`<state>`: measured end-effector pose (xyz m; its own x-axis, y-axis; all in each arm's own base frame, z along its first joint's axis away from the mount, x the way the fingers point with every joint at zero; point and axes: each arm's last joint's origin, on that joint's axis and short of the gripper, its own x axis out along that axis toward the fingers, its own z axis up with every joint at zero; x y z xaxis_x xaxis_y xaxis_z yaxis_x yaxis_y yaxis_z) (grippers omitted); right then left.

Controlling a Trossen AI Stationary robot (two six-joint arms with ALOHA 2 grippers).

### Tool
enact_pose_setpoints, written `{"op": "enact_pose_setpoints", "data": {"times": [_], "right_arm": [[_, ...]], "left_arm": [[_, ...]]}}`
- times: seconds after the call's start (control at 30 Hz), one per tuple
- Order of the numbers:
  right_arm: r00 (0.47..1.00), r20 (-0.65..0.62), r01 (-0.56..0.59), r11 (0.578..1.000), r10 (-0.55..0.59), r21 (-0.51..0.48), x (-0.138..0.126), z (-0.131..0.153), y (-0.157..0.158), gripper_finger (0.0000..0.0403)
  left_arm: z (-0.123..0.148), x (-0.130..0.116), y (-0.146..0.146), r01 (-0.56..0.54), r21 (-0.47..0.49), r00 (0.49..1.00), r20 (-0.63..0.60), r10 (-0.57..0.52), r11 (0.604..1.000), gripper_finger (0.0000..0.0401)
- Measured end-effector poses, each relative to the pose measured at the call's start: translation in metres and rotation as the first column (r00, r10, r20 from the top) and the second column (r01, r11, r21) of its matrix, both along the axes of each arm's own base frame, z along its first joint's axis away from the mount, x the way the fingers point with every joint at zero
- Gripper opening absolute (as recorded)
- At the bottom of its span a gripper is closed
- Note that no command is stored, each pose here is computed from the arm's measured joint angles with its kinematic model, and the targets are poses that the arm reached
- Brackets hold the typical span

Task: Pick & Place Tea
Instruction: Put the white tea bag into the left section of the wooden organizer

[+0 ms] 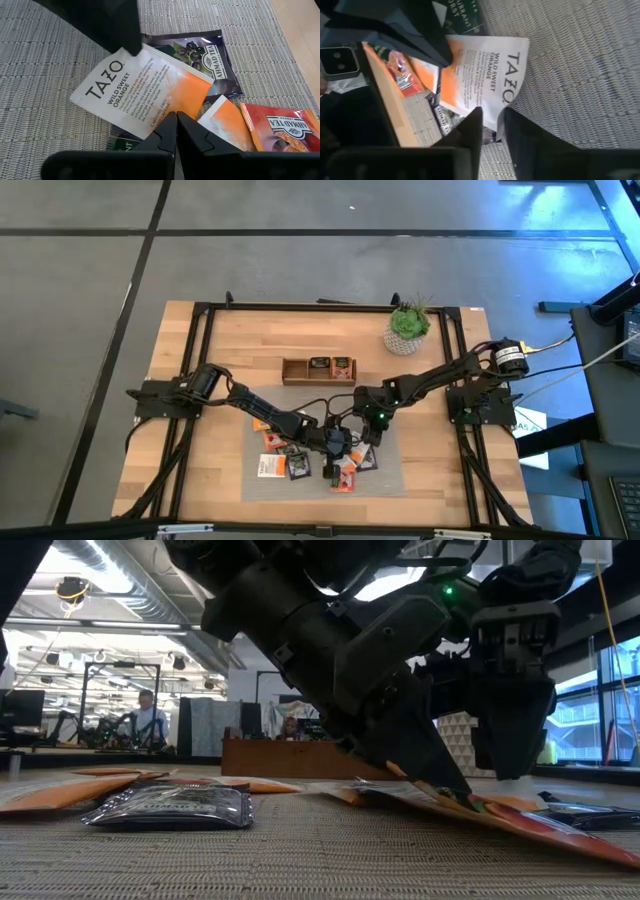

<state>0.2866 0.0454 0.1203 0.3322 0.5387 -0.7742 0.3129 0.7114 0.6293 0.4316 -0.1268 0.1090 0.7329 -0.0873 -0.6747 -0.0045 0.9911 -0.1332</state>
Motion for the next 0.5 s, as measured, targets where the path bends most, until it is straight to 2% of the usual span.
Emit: {"op": "enact_pose_setpoints", "data": {"times": [0.2,0.5], "right_arm": [[1.000,-0.023,0.010,0.999,-0.010,-0.036,-0.0022,-0.0017,-0.0011,0.0023],[1.000,-0.020,0.022,0.997,-0.023,-0.068,-0.0022,-0.0020,-0.0020,0.0004]], "left_arm": [[-0.0001,0.0000,0.0002,-0.001,0.001,1.000,0.000,0.001,1.000,0.0010],[0.0026,-0.0006,0.0014,-0.007,0.004,1.000,0.000,0.007,1.000,0.0007]]}}
